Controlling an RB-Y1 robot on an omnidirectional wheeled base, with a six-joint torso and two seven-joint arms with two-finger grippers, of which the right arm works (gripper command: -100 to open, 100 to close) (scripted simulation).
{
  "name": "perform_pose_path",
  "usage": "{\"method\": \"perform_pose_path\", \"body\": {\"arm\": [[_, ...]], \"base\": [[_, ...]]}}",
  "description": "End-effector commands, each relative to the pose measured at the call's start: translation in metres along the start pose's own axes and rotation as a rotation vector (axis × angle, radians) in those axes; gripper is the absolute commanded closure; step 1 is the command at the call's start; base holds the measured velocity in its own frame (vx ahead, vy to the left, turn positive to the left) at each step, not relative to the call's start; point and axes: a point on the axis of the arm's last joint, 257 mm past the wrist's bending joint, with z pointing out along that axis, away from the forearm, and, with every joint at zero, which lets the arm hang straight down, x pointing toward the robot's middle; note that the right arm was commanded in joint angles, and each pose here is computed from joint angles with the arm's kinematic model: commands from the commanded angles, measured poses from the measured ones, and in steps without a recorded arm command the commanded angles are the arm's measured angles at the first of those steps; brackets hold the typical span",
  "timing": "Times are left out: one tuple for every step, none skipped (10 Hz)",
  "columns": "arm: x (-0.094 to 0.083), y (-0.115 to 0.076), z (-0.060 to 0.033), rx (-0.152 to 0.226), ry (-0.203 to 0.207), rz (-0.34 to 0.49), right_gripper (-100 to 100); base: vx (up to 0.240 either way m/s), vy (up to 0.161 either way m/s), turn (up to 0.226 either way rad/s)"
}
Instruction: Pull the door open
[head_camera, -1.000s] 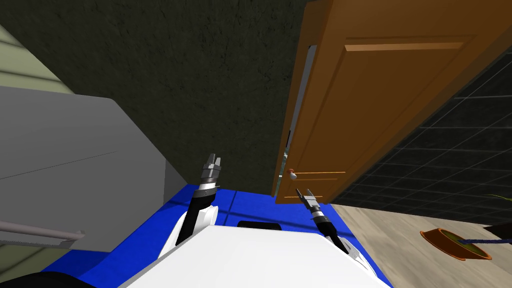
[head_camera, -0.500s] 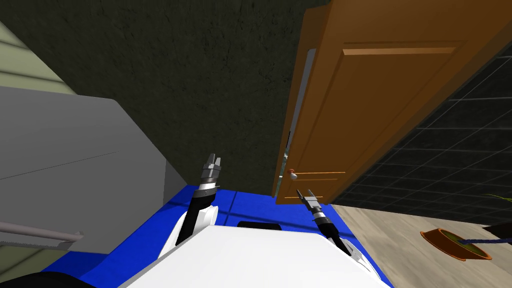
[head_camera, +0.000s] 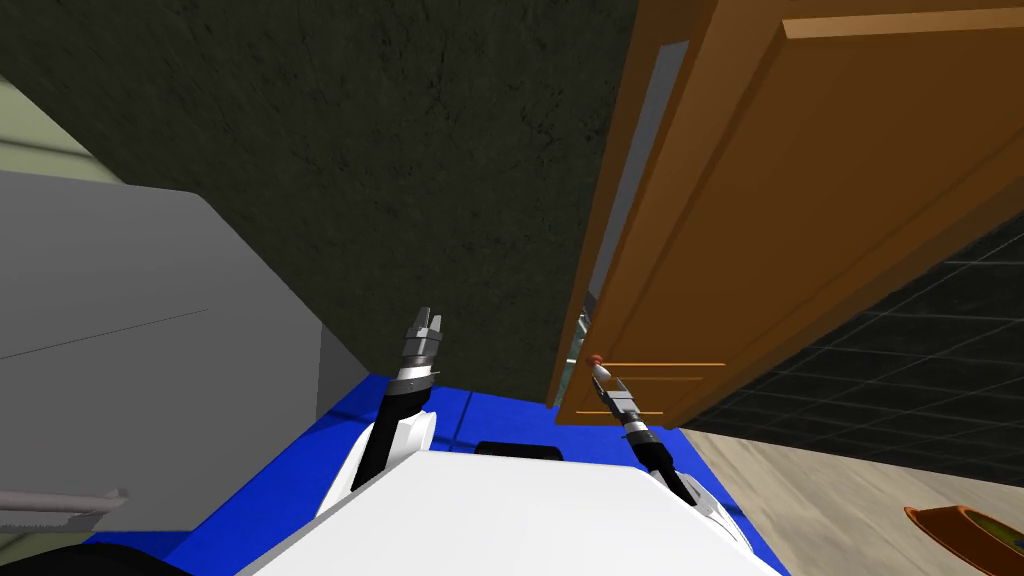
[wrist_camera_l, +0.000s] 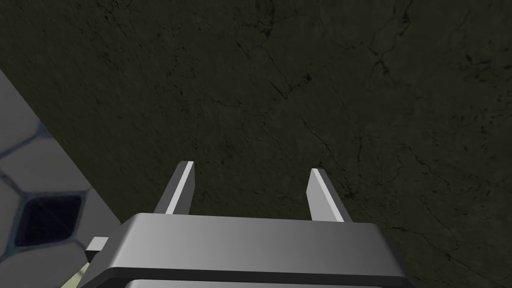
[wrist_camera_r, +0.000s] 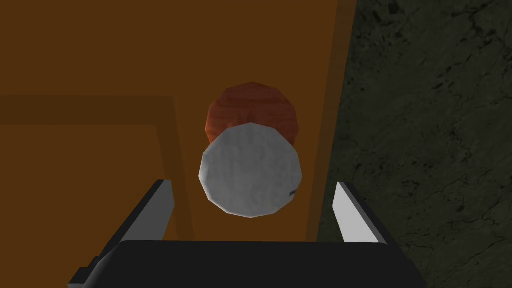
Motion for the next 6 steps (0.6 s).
{"method": "perform_pose_path", "body": {"arm": [[0.0005, -0.0001, 0.0022, 0.006, 0.0, -0.001, -100], [0.0002, 0.0001, 0.0017, 0.004, 0.0, 0.0, -100], [0.0002, 0.0001, 0.0017, 0.004, 0.0, 0.0, 100], [0.0002, 0.0001, 0.0017, 0.004, 0.0, 0.0, 100], [0.0002, 0.0001, 0.0017, 0.004, 0.0, 0.0, 100], [0.0002, 0.0001, 0.0017, 0.004, 0.0, 0.0, 100]], "base": [[0.198, -0.004, 0.031], [0.088, 0.004, 0.007], [-0.008, -0.003, -0.006], [-0.031, -0.005, 0.007], [-0.026, -0.004, 0.007], [-0.017, -0.002, -0.003]]}}
